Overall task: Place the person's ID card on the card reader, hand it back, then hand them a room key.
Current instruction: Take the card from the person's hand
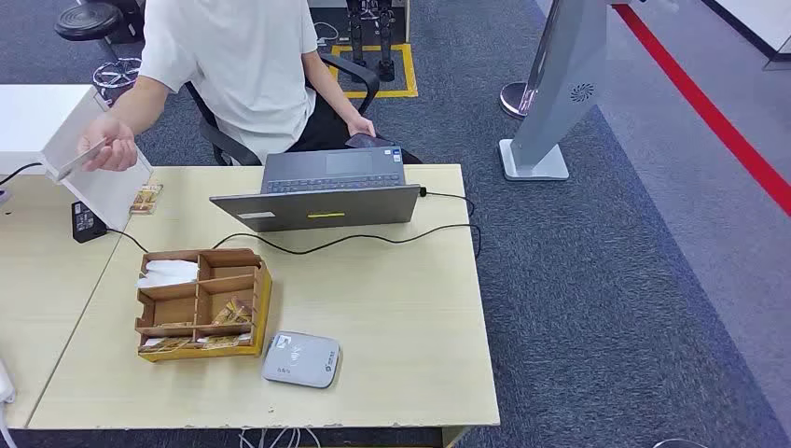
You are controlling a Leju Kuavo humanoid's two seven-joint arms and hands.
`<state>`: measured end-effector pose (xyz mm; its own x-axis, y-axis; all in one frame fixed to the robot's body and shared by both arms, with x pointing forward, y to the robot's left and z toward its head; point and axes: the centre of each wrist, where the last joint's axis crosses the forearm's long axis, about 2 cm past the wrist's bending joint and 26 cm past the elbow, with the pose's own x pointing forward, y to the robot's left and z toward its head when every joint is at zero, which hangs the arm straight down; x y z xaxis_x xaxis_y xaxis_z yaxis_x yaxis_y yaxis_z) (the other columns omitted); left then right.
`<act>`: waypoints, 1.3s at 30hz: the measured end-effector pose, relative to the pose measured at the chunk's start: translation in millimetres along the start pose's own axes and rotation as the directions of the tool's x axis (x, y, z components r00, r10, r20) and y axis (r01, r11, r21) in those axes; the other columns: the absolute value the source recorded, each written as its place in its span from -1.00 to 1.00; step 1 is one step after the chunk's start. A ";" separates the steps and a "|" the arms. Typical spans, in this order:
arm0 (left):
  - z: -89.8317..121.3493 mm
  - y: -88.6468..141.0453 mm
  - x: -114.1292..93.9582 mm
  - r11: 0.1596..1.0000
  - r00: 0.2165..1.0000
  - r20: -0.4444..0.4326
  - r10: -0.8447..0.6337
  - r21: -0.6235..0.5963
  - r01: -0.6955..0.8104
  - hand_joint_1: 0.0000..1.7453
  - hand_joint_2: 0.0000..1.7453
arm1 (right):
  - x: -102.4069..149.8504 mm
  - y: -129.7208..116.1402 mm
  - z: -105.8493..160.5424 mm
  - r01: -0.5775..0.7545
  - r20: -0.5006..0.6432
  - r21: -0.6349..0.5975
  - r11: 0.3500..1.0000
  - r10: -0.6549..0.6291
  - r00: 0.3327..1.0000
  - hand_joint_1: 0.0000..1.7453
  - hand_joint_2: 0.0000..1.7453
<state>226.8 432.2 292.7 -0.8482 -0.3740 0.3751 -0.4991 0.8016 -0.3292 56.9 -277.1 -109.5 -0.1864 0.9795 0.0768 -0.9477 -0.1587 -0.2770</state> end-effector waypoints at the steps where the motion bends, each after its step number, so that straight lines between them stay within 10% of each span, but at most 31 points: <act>1: -1.2 -3.0 -1.9 1.000 1.000 -0.008 0.005 -0.013 -0.005 -1.00 1.00 | 0.0 -0.2 0.0 0.000 0.000 0.000 1.000 0.000 1.000 -1.00 -1.00; 19: -27.4 -124.0 -50.8 0.824 0.959 -0.284 -0.002 -0.544 -0.159 -1.00 1.00 | -0.7 -3.4 -0.5 0.000 -0.010 0.025 1.000 0.000 1.000 -1.00 -1.00; 39: -0.2 -229.6 -78.5 0.206 0.869 -0.183 -0.459 -0.974 -0.096 -1.00 1.00 | -1.3 -8.2 -1.1 -0.006 -0.032 0.053 0.999 0.008 0.999 -1.00 -1.00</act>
<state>408.0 277.7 339.0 -0.4754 -0.6080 0.6359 0.1513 0.6556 0.7398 65.2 -277.0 -108.4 -0.1857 0.9816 0.0443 -0.9588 -0.1712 -0.2269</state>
